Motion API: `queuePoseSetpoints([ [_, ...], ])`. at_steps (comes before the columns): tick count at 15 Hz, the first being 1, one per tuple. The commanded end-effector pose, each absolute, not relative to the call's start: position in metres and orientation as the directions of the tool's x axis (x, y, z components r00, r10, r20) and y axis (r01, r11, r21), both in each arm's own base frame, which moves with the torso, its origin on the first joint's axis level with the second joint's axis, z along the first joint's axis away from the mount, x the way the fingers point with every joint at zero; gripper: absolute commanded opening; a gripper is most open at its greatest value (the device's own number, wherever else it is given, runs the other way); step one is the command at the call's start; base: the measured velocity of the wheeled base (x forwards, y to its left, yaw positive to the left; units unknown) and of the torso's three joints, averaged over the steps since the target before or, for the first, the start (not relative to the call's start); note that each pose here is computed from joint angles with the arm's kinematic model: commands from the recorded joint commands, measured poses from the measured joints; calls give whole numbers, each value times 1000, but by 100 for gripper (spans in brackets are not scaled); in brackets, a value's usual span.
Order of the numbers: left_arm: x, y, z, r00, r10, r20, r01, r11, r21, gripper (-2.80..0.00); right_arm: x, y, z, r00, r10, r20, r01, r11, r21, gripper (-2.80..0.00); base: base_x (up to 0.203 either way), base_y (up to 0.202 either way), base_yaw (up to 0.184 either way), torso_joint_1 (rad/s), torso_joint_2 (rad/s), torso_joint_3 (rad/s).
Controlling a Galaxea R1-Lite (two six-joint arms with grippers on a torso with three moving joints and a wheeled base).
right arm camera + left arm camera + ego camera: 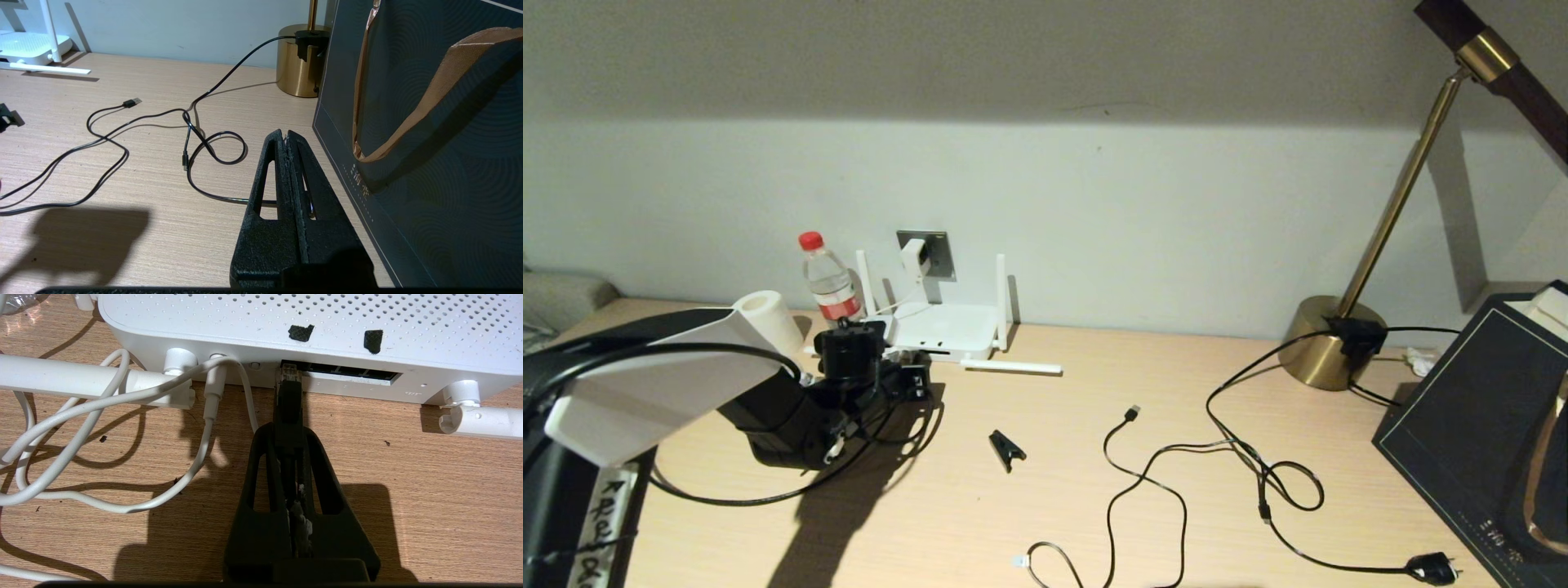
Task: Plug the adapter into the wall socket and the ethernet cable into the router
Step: Plug cable into router interface
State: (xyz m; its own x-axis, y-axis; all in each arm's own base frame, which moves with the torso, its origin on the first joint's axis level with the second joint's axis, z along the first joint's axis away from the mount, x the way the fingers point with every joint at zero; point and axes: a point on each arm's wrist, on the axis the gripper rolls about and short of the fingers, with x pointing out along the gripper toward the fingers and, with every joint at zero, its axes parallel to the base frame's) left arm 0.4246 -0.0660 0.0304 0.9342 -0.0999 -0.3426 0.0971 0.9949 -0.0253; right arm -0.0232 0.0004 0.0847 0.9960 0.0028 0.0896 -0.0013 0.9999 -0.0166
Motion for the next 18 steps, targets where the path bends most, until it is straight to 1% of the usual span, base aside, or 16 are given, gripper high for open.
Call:
queuePoseSetpoints([
  [1,425,-67,30,935,-101,-339,98,995,-26,-280,-20,0,75,998,3,55,-2,1000,-16,-280,0,0,0,0,0,0],
  [18,424,-68,28,933,-105,-345,102,994,-25,-280,-20,0,75,998,3,55,-2,1000,-16,-280,0,0,0,0,0,0],
])
